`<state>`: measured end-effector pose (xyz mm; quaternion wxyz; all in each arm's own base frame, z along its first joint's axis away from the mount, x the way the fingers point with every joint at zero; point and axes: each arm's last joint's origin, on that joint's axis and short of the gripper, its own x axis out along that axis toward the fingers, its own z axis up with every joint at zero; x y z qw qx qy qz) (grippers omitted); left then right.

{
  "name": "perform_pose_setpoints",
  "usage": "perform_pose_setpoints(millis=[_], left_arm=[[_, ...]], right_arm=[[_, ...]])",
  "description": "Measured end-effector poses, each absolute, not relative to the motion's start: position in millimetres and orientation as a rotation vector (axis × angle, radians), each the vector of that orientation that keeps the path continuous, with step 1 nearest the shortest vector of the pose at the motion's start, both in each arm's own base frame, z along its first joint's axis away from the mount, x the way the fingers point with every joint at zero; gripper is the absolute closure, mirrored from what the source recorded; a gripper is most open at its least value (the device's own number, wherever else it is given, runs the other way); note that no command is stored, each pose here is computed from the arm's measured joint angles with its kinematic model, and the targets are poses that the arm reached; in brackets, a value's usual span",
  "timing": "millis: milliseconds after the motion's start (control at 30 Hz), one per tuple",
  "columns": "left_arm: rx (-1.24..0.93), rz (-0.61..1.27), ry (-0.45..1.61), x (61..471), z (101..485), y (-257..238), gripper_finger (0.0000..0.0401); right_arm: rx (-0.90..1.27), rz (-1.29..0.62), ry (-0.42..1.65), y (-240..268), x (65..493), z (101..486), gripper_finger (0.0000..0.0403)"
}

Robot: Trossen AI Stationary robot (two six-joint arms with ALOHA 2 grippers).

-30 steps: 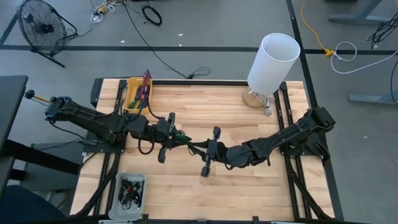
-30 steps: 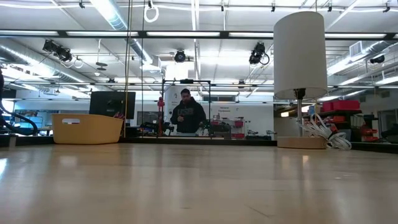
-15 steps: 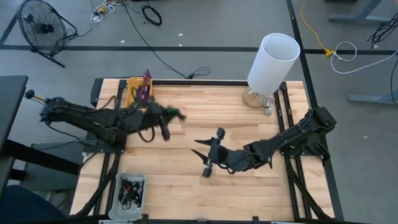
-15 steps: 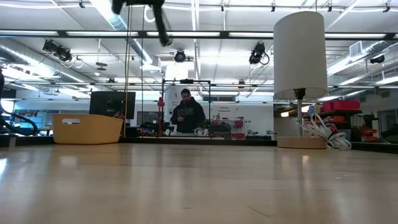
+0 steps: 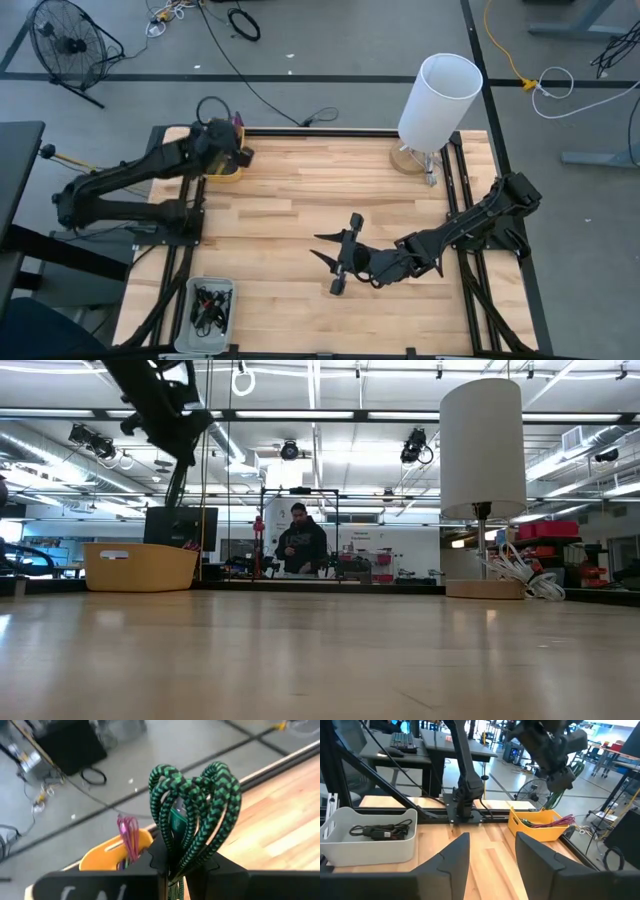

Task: Pick & Place USB Port
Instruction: Put the green charger cable into the yellow bin, then return to Home Position

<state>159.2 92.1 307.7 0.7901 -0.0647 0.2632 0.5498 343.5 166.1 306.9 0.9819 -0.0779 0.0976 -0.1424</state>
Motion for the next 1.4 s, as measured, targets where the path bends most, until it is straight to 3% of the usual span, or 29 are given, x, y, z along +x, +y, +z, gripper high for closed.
perform_pose_setpoints(millis=[433,900,1200,1400], left_arm=[[-0.255,1.203,0.785,136.3,283.0,159.0,0.0367],[-0.565,1.240,1.066,133.7,213.9,212.8,0.0366],[-0.566,1.216,1.161,137.2,196.3,219.3,0.0254],[-0.520,1.219,1.110,135.3,208.5,216.7,0.0214]], right_arm=[[-0.160,-0.287,0.197,166.1,343.5,306.9,0.0246],[-0.157,-0.288,0.197,166.0,343.6,306.9,0.0246],[-0.157,-0.288,0.197,166.0,343.6,306.9,0.0245],[-0.158,-0.287,0.197,166.0,343.6,306.8,0.0245]])
